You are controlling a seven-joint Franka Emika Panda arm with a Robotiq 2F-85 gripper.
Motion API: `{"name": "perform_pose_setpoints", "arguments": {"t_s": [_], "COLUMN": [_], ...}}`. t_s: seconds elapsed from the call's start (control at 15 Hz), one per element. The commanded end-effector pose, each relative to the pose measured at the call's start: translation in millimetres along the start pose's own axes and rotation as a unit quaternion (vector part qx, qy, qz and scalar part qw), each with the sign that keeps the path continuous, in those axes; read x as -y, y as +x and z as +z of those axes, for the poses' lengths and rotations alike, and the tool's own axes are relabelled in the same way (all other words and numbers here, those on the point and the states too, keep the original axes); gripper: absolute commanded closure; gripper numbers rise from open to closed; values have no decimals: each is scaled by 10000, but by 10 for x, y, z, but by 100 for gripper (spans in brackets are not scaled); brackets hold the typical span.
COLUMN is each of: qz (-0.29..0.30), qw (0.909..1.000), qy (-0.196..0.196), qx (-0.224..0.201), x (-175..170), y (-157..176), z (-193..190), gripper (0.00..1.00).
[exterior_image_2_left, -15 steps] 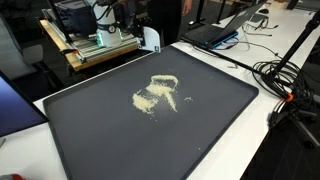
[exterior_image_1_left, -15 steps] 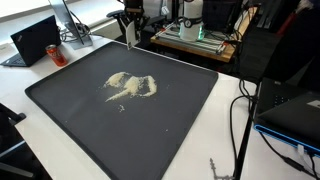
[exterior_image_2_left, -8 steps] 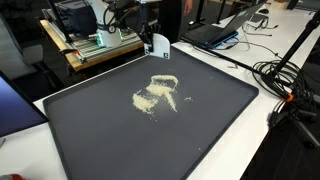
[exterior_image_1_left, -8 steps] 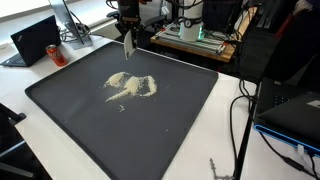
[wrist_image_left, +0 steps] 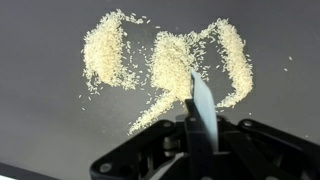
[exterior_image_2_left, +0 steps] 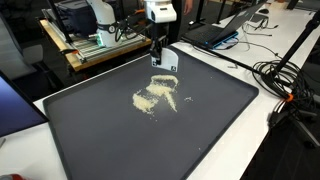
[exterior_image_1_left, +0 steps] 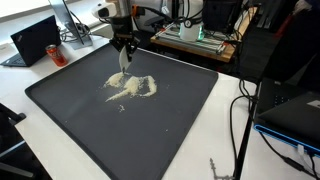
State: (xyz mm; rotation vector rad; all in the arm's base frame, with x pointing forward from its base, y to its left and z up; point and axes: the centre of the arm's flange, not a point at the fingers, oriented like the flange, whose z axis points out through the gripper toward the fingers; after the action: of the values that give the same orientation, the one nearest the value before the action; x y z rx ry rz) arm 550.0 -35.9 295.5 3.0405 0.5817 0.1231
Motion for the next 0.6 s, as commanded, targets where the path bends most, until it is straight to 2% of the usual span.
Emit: {"name": "perform_pose_setpoints", "arguments": {"t_s": [0.0, 0.33, 0.4, 0.53], "qz": [0, 78, 129, 109], "qw": [9999, 9985, 9993, 9989], "qy": [51, 371, 155, 236], "qx": [152, 397, 308, 383], "x": [-202, -404, -271, -331], "y": [171, 121, 41, 23], "z": [212, 668, 533, 679], "gripper": [99, 99, 96, 96]}}
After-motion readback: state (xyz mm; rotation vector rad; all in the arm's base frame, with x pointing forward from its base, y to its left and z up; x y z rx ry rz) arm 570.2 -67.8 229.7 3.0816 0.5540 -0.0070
